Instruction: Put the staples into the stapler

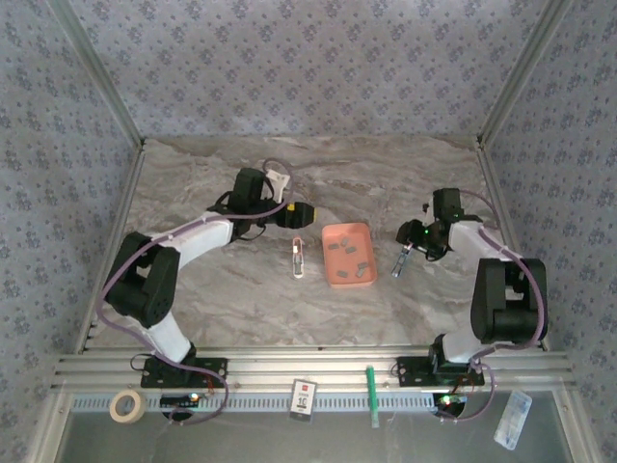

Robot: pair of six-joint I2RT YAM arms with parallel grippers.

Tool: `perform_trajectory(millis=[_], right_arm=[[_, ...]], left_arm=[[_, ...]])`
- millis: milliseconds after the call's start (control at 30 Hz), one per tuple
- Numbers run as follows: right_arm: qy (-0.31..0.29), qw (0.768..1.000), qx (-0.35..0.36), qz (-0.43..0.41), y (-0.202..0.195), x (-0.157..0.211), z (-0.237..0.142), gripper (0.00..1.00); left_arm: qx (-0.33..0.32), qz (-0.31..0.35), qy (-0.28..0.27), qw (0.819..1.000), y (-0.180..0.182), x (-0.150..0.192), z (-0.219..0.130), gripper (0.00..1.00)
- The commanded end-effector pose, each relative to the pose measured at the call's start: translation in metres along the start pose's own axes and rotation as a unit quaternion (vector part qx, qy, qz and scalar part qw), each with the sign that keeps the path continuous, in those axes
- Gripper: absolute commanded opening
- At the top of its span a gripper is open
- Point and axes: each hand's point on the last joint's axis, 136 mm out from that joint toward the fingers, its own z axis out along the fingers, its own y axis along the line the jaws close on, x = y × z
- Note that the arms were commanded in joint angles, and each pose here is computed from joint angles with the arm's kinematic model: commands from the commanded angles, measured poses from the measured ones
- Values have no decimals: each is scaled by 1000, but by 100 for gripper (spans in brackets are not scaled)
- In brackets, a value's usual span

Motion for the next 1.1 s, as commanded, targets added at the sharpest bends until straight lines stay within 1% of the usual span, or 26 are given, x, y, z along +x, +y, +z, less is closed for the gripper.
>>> perform_trajectory(millis=[0, 233, 367, 433, 600, 700, 767, 800, 900, 1000, 1067], right_arm=[[-11, 999, -48, -21, 13, -17, -2, 57], [13, 992, -124, -28, 22, -20, 1, 58], [32, 986, -165, -19, 28, -17, 4, 54], [36, 984, -175, -17, 30, -16, 4, 52], [41, 982, -183, -20, 32, -11, 2, 49], [43, 984, -173, -16, 29, -10, 0, 49], [35, 987, -154, -9, 25, -10, -4, 55], [27, 989, -145, -7, 23, -10, -8, 56], [3, 994, -111, 7, 16, -7, -22, 55], [2, 996, -83, 43, 6, 8, -34, 53], [7, 995, -77, 69, 2, 20, -38, 51]], left_arm=[[33, 21, 14, 999, -18, -1, 6, 85], [59, 56, 39, 996, -42, 13, 15, 81], [74, 69, 48, 994, -56, 20, 19, 78], [81, 76, 53, 992, -62, 24, 21, 78], [79, 76, 58, 992, -62, 28, 23, 77], [79, 78, 59, 992, -62, 29, 24, 77], [80, 76, 54, 992, -61, 27, 27, 77], [83, 73, 52, 993, -63, 25, 29, 77], [89, 62, 47, 993, -69, 16, 38, 77], [94, 49, 49, 993, -77, 8, 52, 77], [98, 45, 51, 993, -84, 4, 62, 76]])
